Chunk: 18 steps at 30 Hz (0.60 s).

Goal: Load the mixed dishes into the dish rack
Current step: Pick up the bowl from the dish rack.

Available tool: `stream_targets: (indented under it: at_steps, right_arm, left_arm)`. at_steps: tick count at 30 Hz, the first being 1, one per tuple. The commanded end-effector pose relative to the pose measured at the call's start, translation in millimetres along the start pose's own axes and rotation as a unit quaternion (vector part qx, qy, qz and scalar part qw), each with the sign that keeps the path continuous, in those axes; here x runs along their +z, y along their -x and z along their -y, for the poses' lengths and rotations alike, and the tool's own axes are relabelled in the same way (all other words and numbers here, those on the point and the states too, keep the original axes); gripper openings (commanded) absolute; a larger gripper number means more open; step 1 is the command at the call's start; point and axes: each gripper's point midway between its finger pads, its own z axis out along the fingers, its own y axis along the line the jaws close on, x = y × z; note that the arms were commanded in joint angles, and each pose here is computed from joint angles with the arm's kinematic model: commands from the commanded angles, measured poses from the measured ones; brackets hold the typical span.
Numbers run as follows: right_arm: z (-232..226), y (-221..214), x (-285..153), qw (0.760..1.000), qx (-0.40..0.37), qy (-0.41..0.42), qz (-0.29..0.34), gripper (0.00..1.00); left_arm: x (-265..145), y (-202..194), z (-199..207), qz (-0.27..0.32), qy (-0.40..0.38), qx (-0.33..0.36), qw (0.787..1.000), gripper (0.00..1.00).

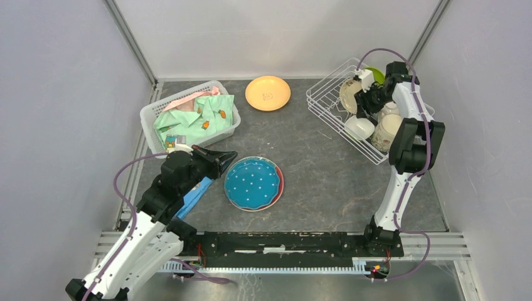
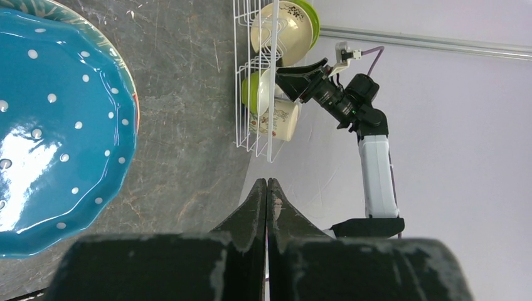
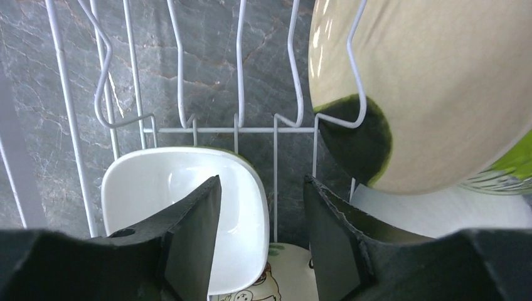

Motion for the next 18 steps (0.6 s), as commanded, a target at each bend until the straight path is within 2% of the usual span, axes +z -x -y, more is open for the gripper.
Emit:
stream_targets:
  at_steps: [1, 9, 10, 13, 18]
  right_arm:
    - [-9, -10, -16, 1.0, 0.002, -0.003, -0.022, 0.58]
    - [-1, -30, 2, 0.998, 0.009, -0.003, -0.055, 0.57]
    - [0, -30, 4, 0.998, 0.01, -0.002, -0.054, 0.53]
    - [0, -21, 2, 0.999, 0.003, 0.001, -0.037, 0.31]
    - [4, 4, -18, 0.998, -0.023, -0.051, 0.024, 0.06]
  left_arm:
    - [-2, -1, 14, -0.005, -0.02, -0.01, 1.0, 0.02]
    - [0, -1, 11, -0.005, -0.015, -0.01, 1.0, 0.02]
    - [0, -1, 11, -0.003, -0.015, -0.01, 1.0, 0.02]
    - [1, 0, 11, 0.0, -0.014, -0.01, 1.0, 0.02]
    - [1, 1, 12, 0.003, -0.014, -0.01, 1.0, 0.02]
